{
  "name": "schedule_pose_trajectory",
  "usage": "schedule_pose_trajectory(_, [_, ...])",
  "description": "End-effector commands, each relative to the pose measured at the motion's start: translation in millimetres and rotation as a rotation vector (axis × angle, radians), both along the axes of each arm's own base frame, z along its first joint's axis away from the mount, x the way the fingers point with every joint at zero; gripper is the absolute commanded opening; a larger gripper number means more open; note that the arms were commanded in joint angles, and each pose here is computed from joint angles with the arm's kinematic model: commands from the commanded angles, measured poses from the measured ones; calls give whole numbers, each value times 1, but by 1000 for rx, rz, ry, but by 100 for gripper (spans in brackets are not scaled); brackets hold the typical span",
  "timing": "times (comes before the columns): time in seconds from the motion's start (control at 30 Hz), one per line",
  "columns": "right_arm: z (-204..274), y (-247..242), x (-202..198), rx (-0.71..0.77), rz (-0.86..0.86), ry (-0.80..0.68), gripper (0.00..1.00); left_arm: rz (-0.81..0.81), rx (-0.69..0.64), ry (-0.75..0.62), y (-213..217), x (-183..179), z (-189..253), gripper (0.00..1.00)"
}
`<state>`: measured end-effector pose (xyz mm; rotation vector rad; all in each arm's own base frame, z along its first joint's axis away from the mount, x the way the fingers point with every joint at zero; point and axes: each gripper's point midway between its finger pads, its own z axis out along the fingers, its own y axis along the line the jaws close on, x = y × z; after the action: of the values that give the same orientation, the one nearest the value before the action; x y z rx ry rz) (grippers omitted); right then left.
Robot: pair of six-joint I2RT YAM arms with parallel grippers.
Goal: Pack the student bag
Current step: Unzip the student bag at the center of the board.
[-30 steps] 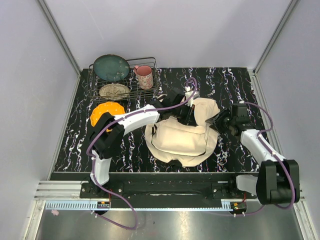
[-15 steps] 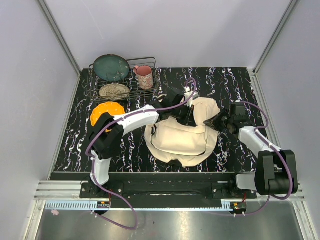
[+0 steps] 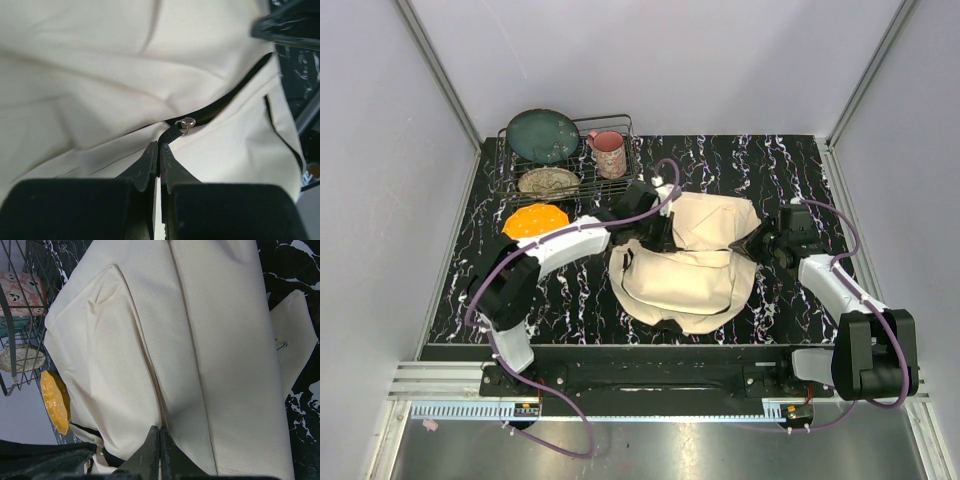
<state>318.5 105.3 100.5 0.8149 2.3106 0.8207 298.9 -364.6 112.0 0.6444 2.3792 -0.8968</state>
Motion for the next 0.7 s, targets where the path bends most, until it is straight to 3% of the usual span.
schedule_pose_trajectory(0.0, [9,-17,12,-87,-41,-42,0,149,133,-52,61,20,-6,0])
schedule_pose_trajectory(0.33, [18,-25,21,-113,-57,-56,0,303,263,-71,146,40,-18,0])
schedule_pose_trajectory(0.53, [24,-30,29,-113,-61,-63,0,347,312,-57,175,43,-29,0])
schedule_pose_trajectory(0.67, [35,-18,28,-53,-14,-82,0,304,249,-40,164,44,-25,0])
